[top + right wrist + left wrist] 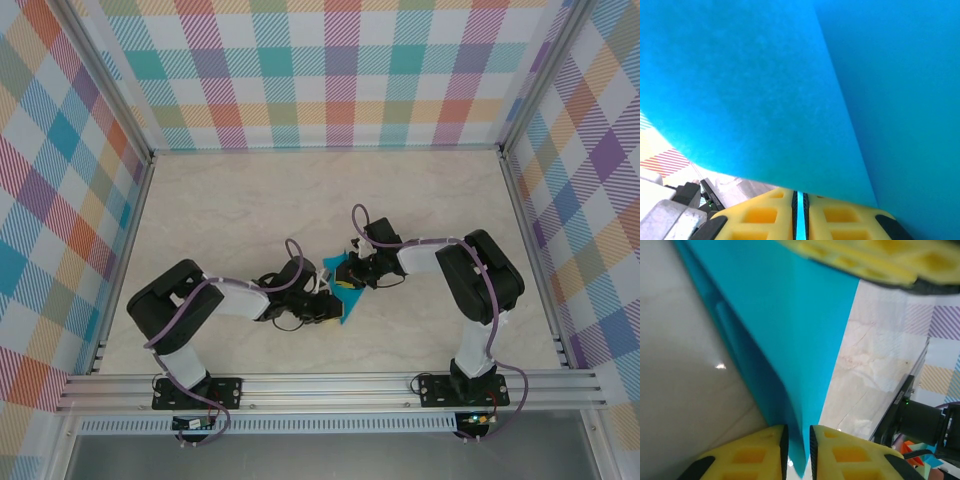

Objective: Fold a paper plane with a square sheet of paper (pick it up from the middle)
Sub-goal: Fourth fold the wing at the center of the table.

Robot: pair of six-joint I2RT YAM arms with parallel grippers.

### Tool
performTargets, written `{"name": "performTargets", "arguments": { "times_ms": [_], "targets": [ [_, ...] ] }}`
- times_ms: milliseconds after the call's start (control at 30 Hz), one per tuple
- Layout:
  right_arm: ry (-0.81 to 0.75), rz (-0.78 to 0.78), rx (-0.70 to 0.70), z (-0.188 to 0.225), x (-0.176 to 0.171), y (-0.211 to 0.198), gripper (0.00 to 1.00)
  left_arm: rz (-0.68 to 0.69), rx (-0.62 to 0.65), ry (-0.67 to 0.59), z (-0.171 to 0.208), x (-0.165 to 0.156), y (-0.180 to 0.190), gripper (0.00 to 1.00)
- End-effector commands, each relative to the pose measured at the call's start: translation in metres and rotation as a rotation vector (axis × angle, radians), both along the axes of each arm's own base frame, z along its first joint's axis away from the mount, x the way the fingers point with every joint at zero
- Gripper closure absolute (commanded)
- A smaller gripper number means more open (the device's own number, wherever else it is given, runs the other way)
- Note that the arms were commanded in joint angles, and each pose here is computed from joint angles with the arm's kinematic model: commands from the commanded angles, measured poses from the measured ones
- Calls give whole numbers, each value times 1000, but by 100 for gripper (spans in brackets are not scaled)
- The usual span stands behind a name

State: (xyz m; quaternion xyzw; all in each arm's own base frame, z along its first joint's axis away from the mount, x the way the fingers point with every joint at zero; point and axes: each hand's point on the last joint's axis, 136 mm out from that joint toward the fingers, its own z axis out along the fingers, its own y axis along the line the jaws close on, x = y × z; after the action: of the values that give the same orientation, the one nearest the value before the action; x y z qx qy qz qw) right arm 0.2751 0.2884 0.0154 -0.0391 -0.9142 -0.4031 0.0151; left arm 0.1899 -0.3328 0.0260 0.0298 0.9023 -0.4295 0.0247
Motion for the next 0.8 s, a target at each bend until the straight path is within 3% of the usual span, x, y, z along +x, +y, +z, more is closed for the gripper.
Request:
{"name": "performTargets", "arguments": {
  "times_ms": [0, 200, 333, 500, 767],
  "targets": [
    [143, -21, -228, -62, -36, -40, 85, 29, 66, -8, 3, -8, 16, 75],
    [138, -15, -232, -61, -36, -41, 86, 203, 188, -129, 26, 11, 54, 74],
    [138, -15, -233, -61, -36, -41, 86, 298, 163, -187, 49, 24, 67, 74],
    [140, -17, -238, -62, -36, -42, 86, 283, 73, -210, 71, 31, 51, 75],
    [143, -23, -251, -64, -37, -44, 85, 238, -38, -177, 70, 41, 17, 77]
  ]
}}
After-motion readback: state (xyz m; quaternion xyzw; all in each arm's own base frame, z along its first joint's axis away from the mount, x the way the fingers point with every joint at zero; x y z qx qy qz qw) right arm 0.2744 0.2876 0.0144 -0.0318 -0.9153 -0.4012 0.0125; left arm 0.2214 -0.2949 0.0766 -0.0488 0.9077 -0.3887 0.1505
